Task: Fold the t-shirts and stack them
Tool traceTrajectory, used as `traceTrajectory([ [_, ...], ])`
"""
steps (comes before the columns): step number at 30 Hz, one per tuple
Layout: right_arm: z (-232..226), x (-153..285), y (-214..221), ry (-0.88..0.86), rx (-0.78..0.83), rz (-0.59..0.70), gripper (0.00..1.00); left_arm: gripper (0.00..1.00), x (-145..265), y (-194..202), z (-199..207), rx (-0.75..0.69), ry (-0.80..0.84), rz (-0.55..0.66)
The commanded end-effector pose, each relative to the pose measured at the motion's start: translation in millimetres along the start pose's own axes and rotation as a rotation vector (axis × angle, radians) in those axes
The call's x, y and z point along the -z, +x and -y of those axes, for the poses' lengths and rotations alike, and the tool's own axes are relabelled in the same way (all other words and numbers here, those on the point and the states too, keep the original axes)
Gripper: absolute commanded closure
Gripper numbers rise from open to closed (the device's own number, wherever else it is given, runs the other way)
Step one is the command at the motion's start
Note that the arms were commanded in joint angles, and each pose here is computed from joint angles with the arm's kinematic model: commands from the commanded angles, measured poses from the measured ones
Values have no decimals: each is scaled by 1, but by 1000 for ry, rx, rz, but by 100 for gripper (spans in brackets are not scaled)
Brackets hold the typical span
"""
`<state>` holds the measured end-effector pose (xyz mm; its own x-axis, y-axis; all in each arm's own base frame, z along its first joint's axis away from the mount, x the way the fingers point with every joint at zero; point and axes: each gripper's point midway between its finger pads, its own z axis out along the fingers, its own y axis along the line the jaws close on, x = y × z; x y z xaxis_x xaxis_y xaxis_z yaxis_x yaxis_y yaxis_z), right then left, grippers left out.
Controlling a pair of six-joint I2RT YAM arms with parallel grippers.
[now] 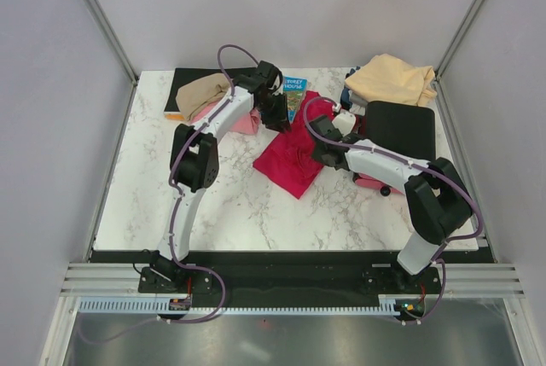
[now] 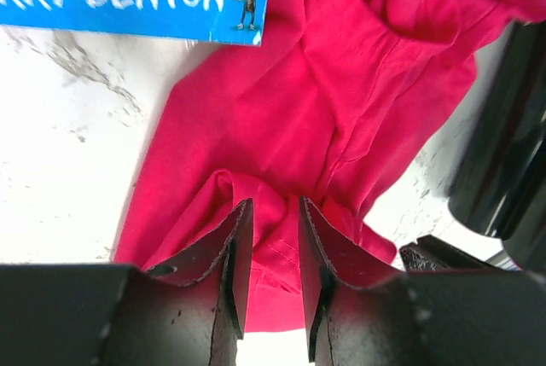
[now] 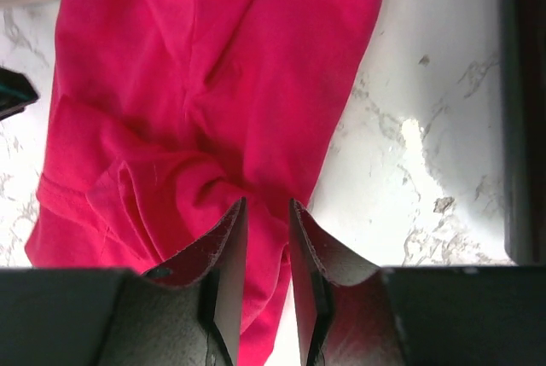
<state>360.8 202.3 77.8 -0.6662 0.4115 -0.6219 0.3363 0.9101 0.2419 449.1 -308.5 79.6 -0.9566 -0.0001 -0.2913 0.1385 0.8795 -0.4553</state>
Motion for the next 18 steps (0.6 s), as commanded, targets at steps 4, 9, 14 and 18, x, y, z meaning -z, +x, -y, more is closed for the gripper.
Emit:
traceTrajectory([
  [4, -24, -1, -34, -69, -17, 46, 70, 65, 12, -30, -5, 47, -13, 73],
  [9, -46, 22, -9, -184, 136, -97, 69, 66, 27, 15, -39, 68, -150, 7],
  [14, -70, 63, 31, -255, 324, -119, 64, 65, 39, 66, -57, 51, -139, -4],
  [18, -74, 58, 57, -266, 341, -192, 65, 66, 37, 78, -57, 36, -112, -25],
])
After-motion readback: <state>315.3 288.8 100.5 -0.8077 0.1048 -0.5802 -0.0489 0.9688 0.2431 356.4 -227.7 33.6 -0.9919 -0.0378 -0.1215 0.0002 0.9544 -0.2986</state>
